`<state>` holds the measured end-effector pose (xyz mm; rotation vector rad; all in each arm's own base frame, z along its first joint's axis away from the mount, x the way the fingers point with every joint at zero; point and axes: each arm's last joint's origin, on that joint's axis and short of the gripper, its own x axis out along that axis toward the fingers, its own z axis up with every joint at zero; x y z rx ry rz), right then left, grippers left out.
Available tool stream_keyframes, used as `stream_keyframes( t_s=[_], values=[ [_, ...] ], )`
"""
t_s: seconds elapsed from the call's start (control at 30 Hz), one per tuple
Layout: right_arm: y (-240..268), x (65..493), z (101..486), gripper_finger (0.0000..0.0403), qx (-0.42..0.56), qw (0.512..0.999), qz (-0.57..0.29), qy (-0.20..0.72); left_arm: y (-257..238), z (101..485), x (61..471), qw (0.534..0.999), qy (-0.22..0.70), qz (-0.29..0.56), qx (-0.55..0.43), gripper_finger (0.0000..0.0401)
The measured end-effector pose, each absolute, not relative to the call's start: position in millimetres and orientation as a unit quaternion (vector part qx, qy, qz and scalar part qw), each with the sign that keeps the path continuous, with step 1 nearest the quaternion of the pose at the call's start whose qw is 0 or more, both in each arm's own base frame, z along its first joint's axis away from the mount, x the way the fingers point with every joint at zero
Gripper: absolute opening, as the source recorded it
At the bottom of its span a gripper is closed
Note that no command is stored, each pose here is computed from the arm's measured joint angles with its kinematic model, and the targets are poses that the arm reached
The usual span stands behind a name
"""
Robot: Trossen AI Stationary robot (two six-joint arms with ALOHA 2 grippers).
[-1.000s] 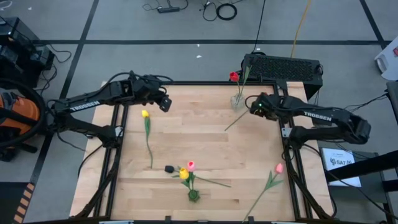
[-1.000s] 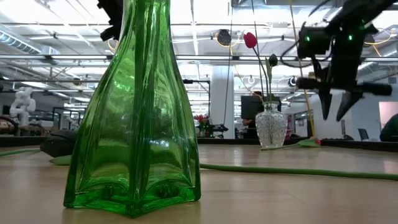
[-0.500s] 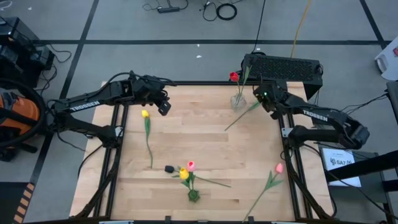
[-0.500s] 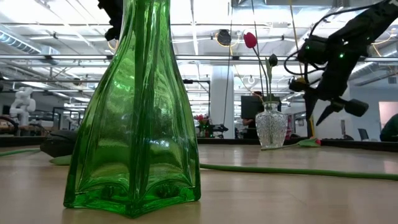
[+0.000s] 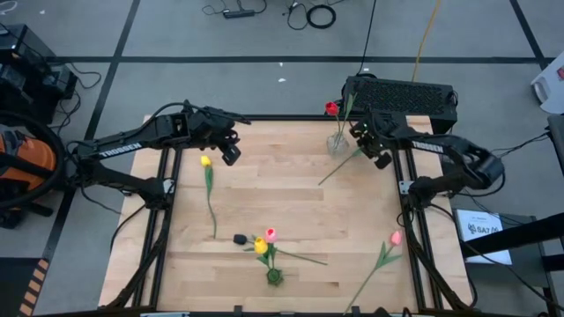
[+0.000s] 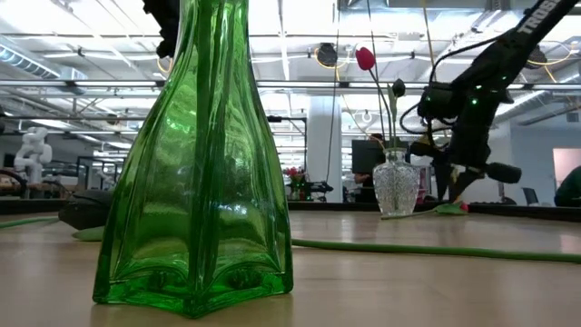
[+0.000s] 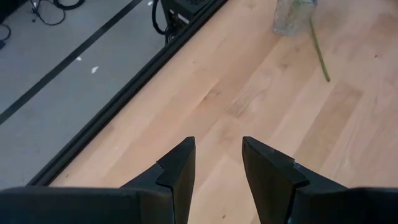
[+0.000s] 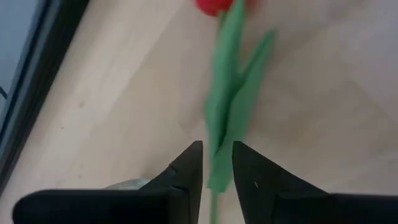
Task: Sort flowers into vase by color
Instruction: Put the red flower into the transparent vase
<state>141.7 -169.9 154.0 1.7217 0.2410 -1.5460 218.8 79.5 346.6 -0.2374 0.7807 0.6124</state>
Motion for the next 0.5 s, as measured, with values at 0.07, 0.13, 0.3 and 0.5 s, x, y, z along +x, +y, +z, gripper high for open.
stream_keyframes(
  t_s=[0.07,0.13,0.3,0.5],
  values=[
    [-173,144,157,0.0076,0.678,0.401,-0.609,0.097,79,346,218,0.870,0.379,0.293,-0.113,0.0138],
    [-175,146,158,0.0077,0.672,0.410,-0.608,0.104,79,345,218,0.869,0.382,0.292,-0.112,0.0138],
    [-179,147,155,0.0084,0.662,0.412,-0.614,0.123,79,345,218,0.871,0.385,0.288,-0.103,0.0138],
    [-179,147,138,0.0084,0.670,0.373,-0.622,0.160,79,345,218,0.871,0.386,0.288,-0.102,0.0138]
  ],
)
